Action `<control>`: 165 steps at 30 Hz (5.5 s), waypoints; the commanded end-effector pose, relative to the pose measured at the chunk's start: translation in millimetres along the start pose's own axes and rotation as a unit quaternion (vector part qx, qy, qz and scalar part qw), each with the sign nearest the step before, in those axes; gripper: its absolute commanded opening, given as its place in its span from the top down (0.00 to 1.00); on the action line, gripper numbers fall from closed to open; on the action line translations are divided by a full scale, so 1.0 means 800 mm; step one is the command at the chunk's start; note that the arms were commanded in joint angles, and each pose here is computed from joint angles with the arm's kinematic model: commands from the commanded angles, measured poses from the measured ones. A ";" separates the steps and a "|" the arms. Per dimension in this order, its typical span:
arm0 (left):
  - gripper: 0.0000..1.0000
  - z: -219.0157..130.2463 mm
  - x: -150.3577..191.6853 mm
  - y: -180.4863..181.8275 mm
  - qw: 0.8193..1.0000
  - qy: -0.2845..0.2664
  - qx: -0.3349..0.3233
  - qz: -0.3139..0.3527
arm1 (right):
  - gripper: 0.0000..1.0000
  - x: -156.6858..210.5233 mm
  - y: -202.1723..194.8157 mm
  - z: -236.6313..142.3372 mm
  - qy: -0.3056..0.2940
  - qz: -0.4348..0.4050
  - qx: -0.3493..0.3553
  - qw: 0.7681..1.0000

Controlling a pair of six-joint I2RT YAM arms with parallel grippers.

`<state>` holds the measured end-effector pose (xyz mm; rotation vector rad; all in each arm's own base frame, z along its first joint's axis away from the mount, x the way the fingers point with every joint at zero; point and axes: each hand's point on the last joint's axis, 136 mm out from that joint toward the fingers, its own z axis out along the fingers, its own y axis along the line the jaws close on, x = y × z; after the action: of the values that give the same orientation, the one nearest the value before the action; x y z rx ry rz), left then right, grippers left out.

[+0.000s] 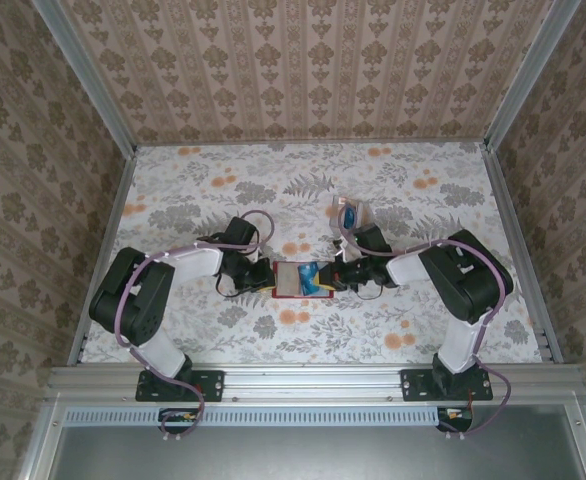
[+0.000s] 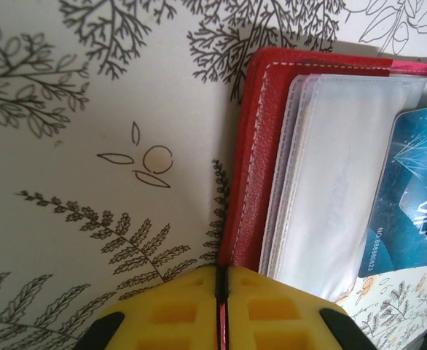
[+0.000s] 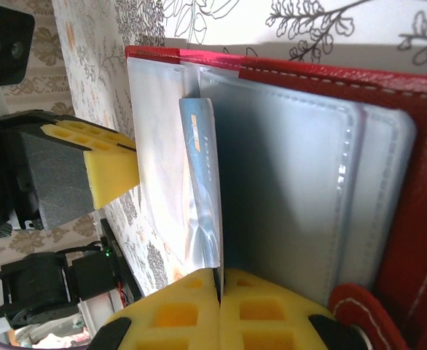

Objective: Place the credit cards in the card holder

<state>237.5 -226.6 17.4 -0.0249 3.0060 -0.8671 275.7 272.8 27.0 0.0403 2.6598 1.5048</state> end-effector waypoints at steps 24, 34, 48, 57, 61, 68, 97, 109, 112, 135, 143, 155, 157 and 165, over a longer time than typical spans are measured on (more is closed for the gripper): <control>0.93 0.017 0.020 0.023 0.999 0.023 -0.021 -0.025 | 1.00 0.004 0.010 0.017 -0.039 0.030 -0.035 0.998; 0.93 0.015 0.020 0.022 0.999 0.021 -0.020 -0.023 | 0.98 -0.003 0.004 0.021 -0.047 0.032 -0.025 0.998; 0.94 0.015 0.019 0.017 0.999 0.018 -0.010 -0.025 | 0.92 -0.001 0.024 0.057 -0.074 0.038 -0.015 0.996; 0.94 0.010 0.016 0.015 1.000 0.012 -0.010 -0.022 | 0.72 0.013 0.012 0.051 -0.050 0.029 0.052 0.997; 0.94 0.011 0.017 0.017 1.000 0.015 -0.010 -0.021 | 0.67 0.017 0.010 0.034 -0.045 0.011 0.090 0.995; 0.94 0.016 0.018 0.015 1.000 0.022 -0.007 -0.017 | 0.64 0.014 0.009 0.022 -0.038 -0.007 0.141 0.989; 0.90 0.011 0.015 0.012 1.000 0.018 0.003 -0.018 | 0.77 -0.002 0.049 0.046 -0.019 -0.055 0.133 0.989; 0.67 -0.032 0.000 -0.002 1.000 -0.001 0.005 0.015 | 0.57 -0.006 0.005 -0.076 -0.084 -0.121 0.389 0.909; 0.61 -0.032 -0.003 -0.001 1.000 -0.006 0.005 0.013 | 0.55 -0.007 -0.009 -0.092 -0.084 -0.125 0.444 0.883; 0.53 0.001 -0.023 -0.017 1.000 0.005 0.027 0.007 | 0.78 -0.042 -0.013 -0.061 -0.107 -0.122 0.426 0.890; 0.53 -0.006 -0.037 -0.048 0.999 0.003 0.046 0.013 | 0.97 -0.025 -0.009 -0.025 -0.078 -0.094 0.301 0.946; 0.56 -0.042 -0.040 -0.098 0.995 -0.025 0.090 0.040 | 0.99 -0.021 0.016 0.017 -0.068 -0.071 0.191 0.977; 0.56 -0.041 -0.038 -0.104 0.994 -0.025 0.095 0.047 | 0.99 -0.022 0.018 0.017 -0.075 -0.068 0.184 0.978; 0.57 -0.011 -0.029 -0.141 0.990 -0.009 0.127 0.063 | 0.96 -0.023 0.008 0.011 -0.098 -0.048 0.161 0.981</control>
<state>258.2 -295.4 73.3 0.1342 2.8616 -1.1268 295.1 278.9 27.1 0.0416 2.7004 0.8901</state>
